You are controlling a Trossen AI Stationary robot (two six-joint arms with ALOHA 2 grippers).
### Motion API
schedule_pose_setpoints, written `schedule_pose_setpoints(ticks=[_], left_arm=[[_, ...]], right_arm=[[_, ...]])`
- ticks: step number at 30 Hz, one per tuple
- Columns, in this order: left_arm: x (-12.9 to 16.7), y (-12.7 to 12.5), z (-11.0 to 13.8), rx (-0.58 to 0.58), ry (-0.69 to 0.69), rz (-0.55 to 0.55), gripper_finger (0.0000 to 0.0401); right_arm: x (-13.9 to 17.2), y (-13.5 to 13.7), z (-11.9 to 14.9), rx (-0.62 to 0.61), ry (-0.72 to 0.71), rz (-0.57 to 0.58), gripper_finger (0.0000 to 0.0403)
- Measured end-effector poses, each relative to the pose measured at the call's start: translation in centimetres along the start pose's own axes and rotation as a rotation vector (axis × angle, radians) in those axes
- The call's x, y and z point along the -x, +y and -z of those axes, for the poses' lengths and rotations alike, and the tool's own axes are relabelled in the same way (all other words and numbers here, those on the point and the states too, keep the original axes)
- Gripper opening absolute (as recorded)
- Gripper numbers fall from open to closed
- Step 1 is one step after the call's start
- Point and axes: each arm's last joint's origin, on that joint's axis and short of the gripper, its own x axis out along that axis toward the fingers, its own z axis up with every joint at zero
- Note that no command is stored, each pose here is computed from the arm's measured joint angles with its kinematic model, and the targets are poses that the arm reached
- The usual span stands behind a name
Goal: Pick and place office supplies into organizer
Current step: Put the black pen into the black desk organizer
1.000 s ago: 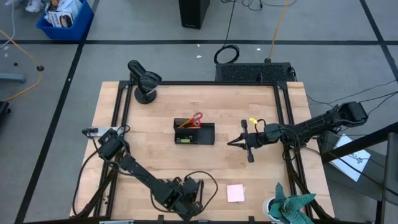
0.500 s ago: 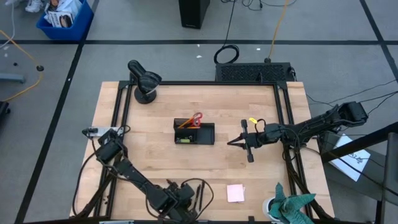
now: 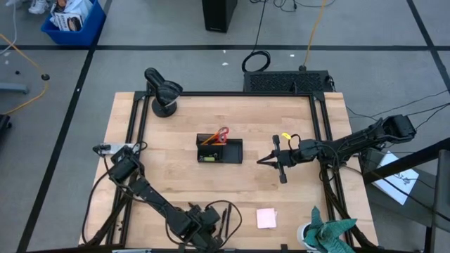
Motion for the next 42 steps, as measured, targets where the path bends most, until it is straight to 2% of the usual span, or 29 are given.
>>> schedule_pose_setpoints(ticks=[5,13,19,23,30,34,42], left_arm=[[0.2,0.4,0.3,-0.002,-0.002,-0.051,0.0001],[-0.1,0.9,-1.3,-0.071,-0.002,-0.074,0.0001],[-0.1,0.8,-1.2,-0.110,0.029,-0.055,0.0001],[0.1,0.0,-0.4,-0.146,0.060,0.013,0.0001],[3.3,-2.0,0.3,-0.239,0.015,-0.050,0.0001],[5.8,-3.2,-1.0,-0.248,-0.044,-0.038,0.0001],[7.8,-4.2,-2.7,-0.299,-0.199,-0.046,0.0001]], right_arm=[[0.0,0.0,0.0,0.000,0.000,-0.001,0.0000],[0.0,0.0,0.0,0.000,0.000,-0.002,0.0000],[0.0,0.0,0.0,0.001,0.000,-0.002,0.0000],[0.0,0.0,0.0,0.002,0.000,-0.003,0.0000],[0.0,0.0,0.0,0.000,0.000,-0.003,0.0000],[0.0,0.0,0.0,-0.043,0.000,-0.003,0.0000],[0.0,0.1,0.0,-0.049,-0.001,-0.006,0.0000]])
